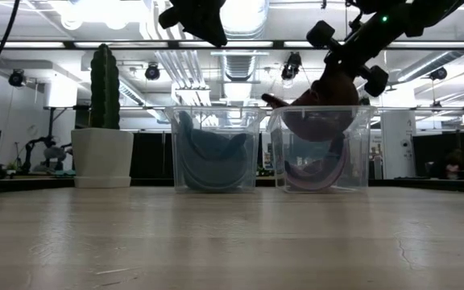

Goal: Pick & Place hat
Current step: Put the left pink cap into the right transparent bin

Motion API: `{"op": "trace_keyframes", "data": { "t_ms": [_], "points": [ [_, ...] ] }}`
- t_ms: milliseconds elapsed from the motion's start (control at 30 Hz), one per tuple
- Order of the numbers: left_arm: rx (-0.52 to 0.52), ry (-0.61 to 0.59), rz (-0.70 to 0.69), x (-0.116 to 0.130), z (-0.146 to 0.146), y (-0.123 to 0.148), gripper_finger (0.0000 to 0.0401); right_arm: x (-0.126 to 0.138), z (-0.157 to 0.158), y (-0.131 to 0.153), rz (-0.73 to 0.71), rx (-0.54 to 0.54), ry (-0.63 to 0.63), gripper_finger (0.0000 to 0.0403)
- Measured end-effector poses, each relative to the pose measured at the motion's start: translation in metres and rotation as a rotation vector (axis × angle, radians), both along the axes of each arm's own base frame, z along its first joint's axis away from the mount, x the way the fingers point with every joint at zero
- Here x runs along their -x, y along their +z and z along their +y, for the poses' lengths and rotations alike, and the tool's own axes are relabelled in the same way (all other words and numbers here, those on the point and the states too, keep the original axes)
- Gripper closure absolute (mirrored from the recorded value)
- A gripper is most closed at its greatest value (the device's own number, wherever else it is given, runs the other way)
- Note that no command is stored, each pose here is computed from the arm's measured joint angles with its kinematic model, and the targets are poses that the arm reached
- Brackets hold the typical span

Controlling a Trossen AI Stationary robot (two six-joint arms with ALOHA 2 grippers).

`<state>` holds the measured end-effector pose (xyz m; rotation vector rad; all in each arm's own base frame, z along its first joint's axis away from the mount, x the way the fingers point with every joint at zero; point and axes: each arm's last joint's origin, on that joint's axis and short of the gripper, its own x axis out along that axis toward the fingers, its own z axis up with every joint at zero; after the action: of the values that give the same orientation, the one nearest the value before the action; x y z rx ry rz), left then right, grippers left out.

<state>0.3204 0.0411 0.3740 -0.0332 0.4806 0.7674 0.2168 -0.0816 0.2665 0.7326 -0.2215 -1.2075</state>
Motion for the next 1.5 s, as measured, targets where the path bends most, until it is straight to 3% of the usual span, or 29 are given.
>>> {"op": "trace_keyframes", "data": {
  "t_ms": [633, 1500],
  "points": [
    [-0.005, -0.004, 0.003, 0.001, 0.0, 0.001, 0.0327, -0.005, -0.001, -0.007, 0.194, 0.046, 0.077, 0.0374],
    [-0.008, -0.022, 0.014, 0.001, 0.0, 0.001, 0.0327, -0.004, 0.001, -0.012, 0.17, -0.015, 0.109, 0.0374]
  ]
}}
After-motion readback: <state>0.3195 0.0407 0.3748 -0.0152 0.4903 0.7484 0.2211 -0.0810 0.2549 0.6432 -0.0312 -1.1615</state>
